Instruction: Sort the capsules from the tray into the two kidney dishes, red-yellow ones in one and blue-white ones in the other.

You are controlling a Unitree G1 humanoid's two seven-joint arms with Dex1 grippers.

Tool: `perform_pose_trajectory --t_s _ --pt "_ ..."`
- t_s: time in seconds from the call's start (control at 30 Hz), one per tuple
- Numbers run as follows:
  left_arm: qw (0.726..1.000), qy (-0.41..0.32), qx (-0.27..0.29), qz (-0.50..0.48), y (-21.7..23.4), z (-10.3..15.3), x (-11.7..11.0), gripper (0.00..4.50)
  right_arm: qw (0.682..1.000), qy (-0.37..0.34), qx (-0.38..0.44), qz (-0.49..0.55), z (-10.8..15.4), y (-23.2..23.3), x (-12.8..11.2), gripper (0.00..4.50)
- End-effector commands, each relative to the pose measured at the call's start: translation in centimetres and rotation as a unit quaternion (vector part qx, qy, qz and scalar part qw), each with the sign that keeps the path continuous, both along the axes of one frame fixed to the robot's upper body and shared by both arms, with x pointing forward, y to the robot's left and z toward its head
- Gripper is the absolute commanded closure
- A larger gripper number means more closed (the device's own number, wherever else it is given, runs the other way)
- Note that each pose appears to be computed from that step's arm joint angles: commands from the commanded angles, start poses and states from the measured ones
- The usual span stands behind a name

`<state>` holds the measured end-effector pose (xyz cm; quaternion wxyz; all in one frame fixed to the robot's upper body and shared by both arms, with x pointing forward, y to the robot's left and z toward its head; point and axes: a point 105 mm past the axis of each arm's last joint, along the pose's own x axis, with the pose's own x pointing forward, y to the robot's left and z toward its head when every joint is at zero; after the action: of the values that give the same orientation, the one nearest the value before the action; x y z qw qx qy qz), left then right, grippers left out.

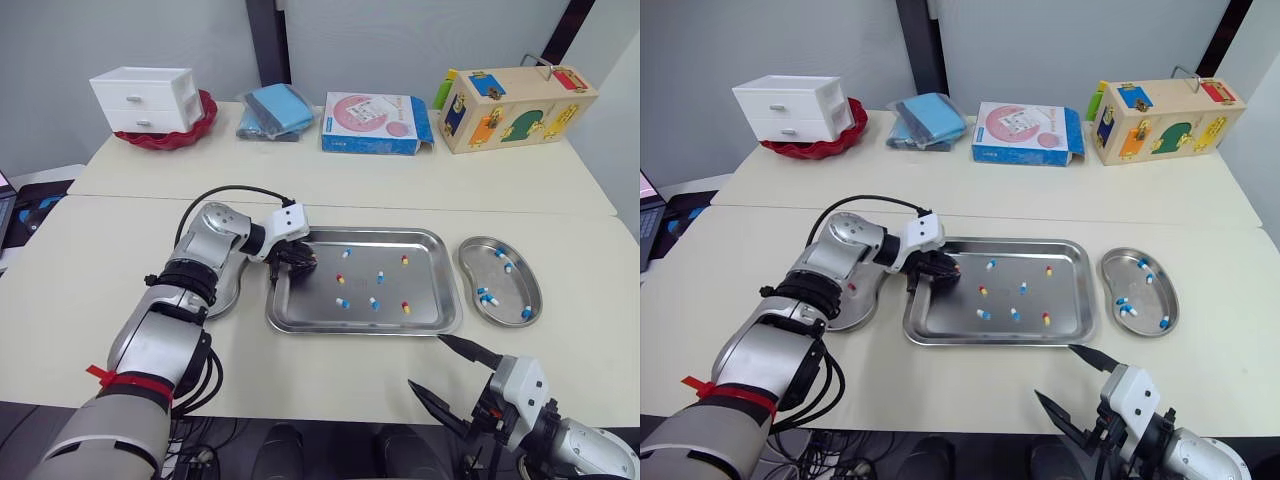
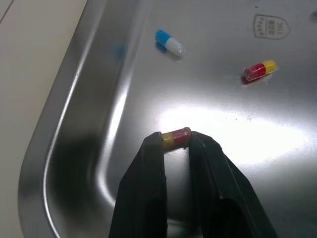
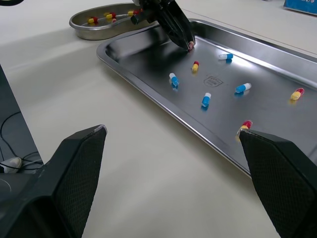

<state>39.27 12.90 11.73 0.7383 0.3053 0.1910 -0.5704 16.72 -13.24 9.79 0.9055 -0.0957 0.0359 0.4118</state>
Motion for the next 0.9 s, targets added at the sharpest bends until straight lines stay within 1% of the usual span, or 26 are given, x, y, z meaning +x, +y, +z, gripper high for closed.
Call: perform_pose_trajectory --t_s 0.03,0.2,0.27,0.33,0.43,0.53,0.73,0.9 --pt "1.000 -0.015 -0.024 -0.009 1.2 3.2 -0.7 3.91 0.999 -0.024 -0.002 0.038 1.2 0.8 -0.7 0.00" --pt "0.999 -0.027 -0.032 0.017 3.9 6.1 -2.7 3.91 0.996 -0.028 -0.018 0.077 1.7 1.2 -1.2 0.00" --pt "0.998 -0.031 -0.032 0.049 5.6 7.0 -3.4 3.91 0.996 -0.031 -0.019 0.083 2.1 1.1 -1.0 0.00" --pt "0.996 -0.031 -0.021 0.084 7.7 7.4 -4.2 3.91 0.995 -0.032 -0.020 0.093 2.4 1.1 -0.9 0.00" --pt "0.991 -0.023 -0.007 0.128 10.1 7.2 -5.5 3.91 0.994 -0.031 -0.019 0.104 2.6 1.1 -0.8 0.00" --pt "0.985 -0.016 -0.006 0.171 11.9 6.7 -6.4 3.91 0.993 -0.029 -0.017 0.111 2.6 0.9 -0.5 0.00" --pt "0.980 -0.013 -0.008 0.200 12.6 5.7 -6.8 3.91 0.993 -0.025 -0.014 0.118 2.3 0.8 0.0 0.00" --pt "0.978 -0.011 -0.010 0.208 12.8 5.4 -6.9 3.91 0.993 -0.025 -0.015 0.119 2.2 0.6 0.2 0.00"
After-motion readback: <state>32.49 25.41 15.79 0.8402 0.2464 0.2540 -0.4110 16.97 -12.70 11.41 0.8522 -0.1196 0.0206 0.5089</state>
